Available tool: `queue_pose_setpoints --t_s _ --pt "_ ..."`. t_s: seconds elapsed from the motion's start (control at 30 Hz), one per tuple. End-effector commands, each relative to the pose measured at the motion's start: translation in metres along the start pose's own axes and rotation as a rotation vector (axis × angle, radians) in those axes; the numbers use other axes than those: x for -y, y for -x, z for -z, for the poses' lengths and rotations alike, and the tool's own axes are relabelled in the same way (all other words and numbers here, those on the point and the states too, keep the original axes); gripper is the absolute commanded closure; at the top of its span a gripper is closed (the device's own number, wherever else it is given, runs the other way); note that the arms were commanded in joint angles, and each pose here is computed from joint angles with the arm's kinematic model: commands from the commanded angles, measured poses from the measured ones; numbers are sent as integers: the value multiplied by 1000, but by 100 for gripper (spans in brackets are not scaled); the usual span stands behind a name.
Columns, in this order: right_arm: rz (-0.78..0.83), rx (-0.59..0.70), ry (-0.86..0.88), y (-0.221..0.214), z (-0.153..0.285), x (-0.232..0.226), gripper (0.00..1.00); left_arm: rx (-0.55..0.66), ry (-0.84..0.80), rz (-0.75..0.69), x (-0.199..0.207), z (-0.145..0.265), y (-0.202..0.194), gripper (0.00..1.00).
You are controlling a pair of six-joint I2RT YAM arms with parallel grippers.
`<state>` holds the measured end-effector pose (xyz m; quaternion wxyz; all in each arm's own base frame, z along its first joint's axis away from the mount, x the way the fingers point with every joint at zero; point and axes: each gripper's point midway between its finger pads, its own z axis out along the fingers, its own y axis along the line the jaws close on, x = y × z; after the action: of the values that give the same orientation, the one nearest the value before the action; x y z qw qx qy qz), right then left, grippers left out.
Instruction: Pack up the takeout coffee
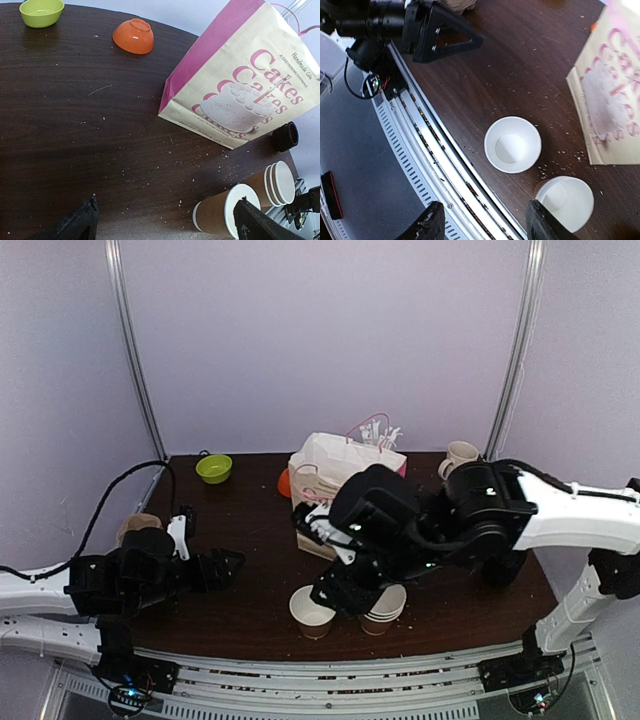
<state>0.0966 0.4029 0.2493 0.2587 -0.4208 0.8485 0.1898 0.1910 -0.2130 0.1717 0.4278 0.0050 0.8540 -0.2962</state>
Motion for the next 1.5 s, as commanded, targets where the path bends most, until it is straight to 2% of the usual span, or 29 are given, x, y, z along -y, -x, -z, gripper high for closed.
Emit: queue_pose_setpoints --t_s 0.0,0.17,0.33,0.53,0.7,1.03,1.17,1.27,1.47 --pt "-114 72 -184 -12 51 57 45 40 -56 10 21 -3 15 2" --pt "-291 48 -277 -62 46 116 45 13 -51 -8 26 -12 11 2" --pt "-447 21 -216 -104 18 140 44 -24 -49 -11 27 -19 0 2" --pt "-511 39 -104 -105 -12 131 43 -45 -47 -5 24 -23 -7 2" --pt "-518 -8 -143 -113 -32 141 43 -43 -49 4 21 -23 -10 2" --pt "-547 -96 -196 -136 -60 156 64 -49 -37 2 16 -25 -16 2" --pt "-544 -128 -235 -145 -66 162 77 -48 -36 0 14 -26 -17 2" --pt "-544 -142 -271 -149 -65 167 85 -48 -32 -1 13 -26 -18 2" --pt "-559 -88 -338 -137 -41 183 93 -43 -38 -4 13 -26 -18 2"
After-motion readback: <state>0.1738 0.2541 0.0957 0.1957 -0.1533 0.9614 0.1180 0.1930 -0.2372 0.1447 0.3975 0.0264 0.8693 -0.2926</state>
